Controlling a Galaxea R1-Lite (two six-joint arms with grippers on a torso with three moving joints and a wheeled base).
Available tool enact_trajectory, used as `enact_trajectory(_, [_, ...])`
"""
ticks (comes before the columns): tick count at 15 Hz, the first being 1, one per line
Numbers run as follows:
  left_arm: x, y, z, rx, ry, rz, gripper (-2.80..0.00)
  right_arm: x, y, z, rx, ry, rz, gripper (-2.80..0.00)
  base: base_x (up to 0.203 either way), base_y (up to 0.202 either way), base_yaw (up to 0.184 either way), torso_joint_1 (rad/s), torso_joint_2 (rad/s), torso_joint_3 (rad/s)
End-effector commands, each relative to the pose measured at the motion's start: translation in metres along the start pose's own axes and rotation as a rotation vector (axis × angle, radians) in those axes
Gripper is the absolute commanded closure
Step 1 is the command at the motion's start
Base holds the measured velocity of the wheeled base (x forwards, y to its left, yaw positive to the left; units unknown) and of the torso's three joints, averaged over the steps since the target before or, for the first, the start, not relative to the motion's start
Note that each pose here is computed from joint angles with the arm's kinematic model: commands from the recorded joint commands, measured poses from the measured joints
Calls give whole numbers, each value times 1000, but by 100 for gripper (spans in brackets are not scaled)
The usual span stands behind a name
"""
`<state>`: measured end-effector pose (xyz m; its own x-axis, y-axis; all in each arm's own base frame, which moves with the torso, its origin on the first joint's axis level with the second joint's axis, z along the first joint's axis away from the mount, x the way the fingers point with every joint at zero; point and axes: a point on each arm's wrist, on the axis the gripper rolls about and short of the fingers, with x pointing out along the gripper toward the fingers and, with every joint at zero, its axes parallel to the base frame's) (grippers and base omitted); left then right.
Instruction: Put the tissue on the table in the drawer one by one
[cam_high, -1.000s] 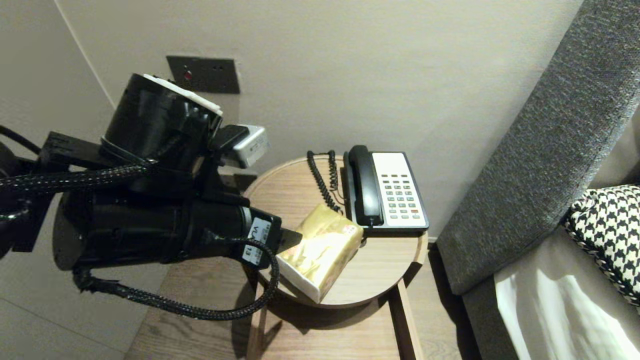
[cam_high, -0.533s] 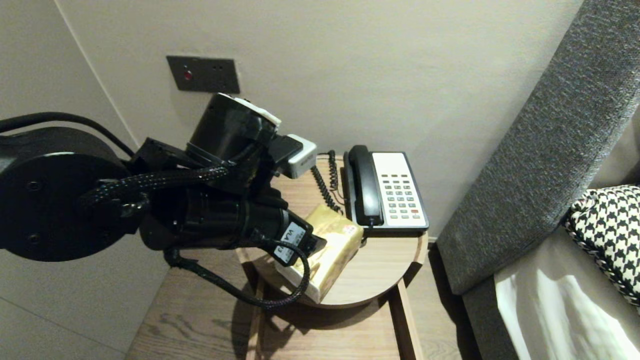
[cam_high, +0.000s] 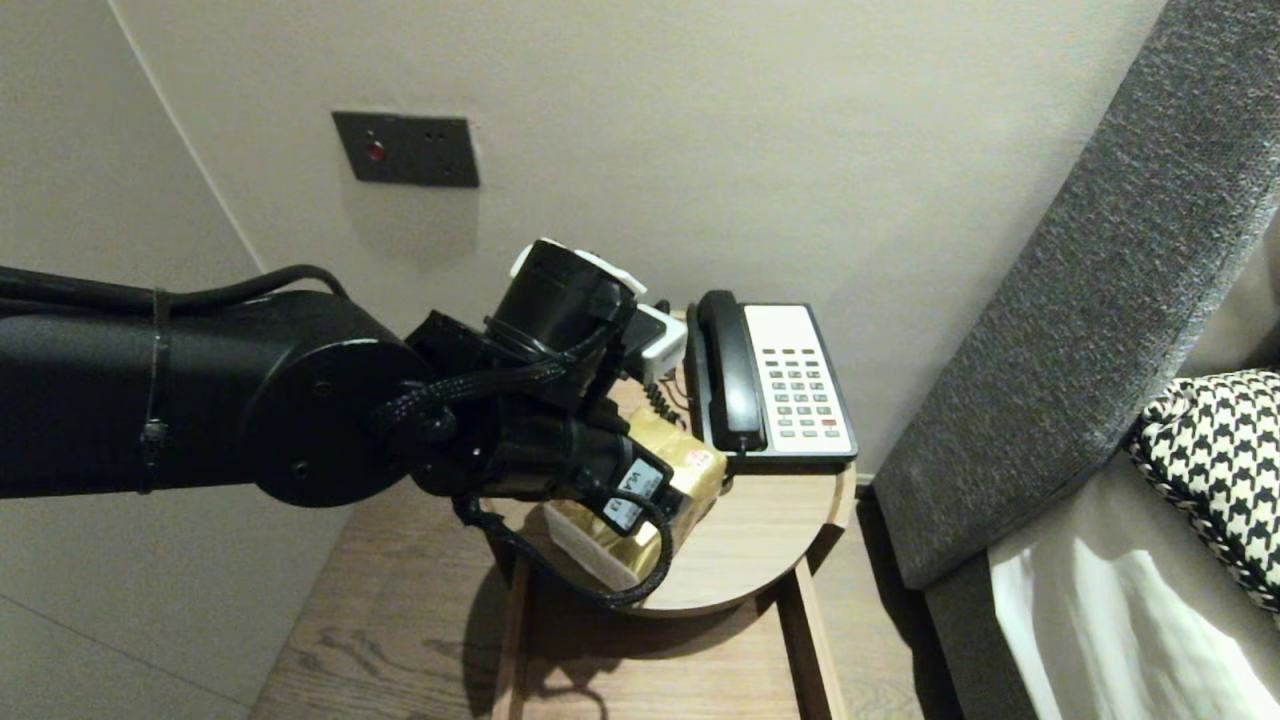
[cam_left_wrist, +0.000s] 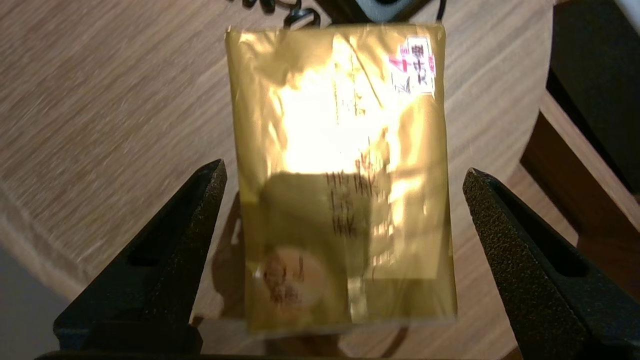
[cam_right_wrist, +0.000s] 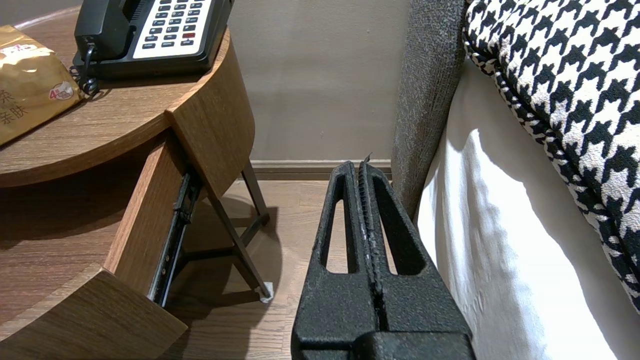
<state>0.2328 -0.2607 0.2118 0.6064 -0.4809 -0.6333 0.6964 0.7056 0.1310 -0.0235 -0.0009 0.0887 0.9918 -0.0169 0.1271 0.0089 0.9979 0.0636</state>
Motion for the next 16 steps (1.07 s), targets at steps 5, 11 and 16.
enact_trajectory(5, [30,2,-5,-6,43,12,-280,2,-1,-11,0,39,-2,0,0,0,0,0,0,0])
enact_trajectory(11, [39,-1,-13,-7,73,8,-280,2,-1,-11,0,39,-2,0,0,0,0,0,0,0])
enact_trajectory(16, [43,-6,-20,3,105,-3,-280,2,-1,-11,0,39,-2,0,0,0,0,0,0,0])
